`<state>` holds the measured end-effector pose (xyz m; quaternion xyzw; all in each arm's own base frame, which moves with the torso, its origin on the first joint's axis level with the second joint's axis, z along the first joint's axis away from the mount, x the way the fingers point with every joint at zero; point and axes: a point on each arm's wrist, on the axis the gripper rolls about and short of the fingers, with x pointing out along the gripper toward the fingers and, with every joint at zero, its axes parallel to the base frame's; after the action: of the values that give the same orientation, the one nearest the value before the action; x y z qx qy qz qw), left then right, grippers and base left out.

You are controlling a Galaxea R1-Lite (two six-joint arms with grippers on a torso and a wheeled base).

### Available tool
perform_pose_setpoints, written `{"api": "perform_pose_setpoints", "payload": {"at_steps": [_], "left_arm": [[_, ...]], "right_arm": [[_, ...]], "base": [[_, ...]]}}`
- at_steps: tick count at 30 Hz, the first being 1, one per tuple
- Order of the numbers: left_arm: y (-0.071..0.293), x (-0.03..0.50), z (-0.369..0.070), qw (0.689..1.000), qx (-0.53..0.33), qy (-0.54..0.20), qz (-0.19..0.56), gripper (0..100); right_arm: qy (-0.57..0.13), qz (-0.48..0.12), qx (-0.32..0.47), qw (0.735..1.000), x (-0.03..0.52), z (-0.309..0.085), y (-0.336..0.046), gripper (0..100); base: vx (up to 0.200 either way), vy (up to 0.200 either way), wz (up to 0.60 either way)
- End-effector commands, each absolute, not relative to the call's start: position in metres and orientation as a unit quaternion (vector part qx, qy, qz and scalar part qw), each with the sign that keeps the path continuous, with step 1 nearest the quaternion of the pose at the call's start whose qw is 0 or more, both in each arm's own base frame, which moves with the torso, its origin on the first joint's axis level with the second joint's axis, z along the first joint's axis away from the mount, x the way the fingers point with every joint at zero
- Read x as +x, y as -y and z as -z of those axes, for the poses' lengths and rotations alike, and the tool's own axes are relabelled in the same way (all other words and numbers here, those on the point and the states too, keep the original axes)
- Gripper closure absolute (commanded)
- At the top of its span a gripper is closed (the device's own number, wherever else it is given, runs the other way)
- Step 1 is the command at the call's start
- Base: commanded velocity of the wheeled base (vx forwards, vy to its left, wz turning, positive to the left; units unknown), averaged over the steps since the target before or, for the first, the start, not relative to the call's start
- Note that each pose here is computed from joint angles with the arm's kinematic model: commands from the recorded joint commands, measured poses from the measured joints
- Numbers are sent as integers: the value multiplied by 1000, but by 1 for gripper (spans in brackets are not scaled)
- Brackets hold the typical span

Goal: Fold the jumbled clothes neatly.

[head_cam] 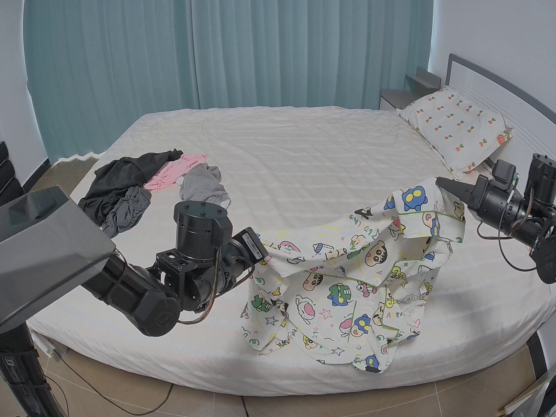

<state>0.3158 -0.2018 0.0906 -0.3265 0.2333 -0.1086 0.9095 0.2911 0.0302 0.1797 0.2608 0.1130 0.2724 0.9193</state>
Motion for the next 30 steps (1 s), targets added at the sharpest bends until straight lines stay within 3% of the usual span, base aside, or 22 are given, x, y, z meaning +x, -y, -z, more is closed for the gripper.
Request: {"api": "perform_pose_setpoints", "payload": {"at_steps": [1,9,22,30], "left_arm": [[203,323,-79,910,-322,-242,100,100],[203,334,-75,911,-322,-237,97,100],[221,378,-43,920,-289,-249,88,100],[222,388,-19,920,-279,-265,75,100]], "right_arm": [[-137,-265,266,917,306,-162,-32,100],[-130,-247,265,923,320,-160,-32,100],[-150,-218,257,929,353,-124,-36,100],[-151,-192,256,935,379,-79,-43,100]], "base": [[0,0,0],[200,0,0],[200,0,0],[0,0,0]]}}
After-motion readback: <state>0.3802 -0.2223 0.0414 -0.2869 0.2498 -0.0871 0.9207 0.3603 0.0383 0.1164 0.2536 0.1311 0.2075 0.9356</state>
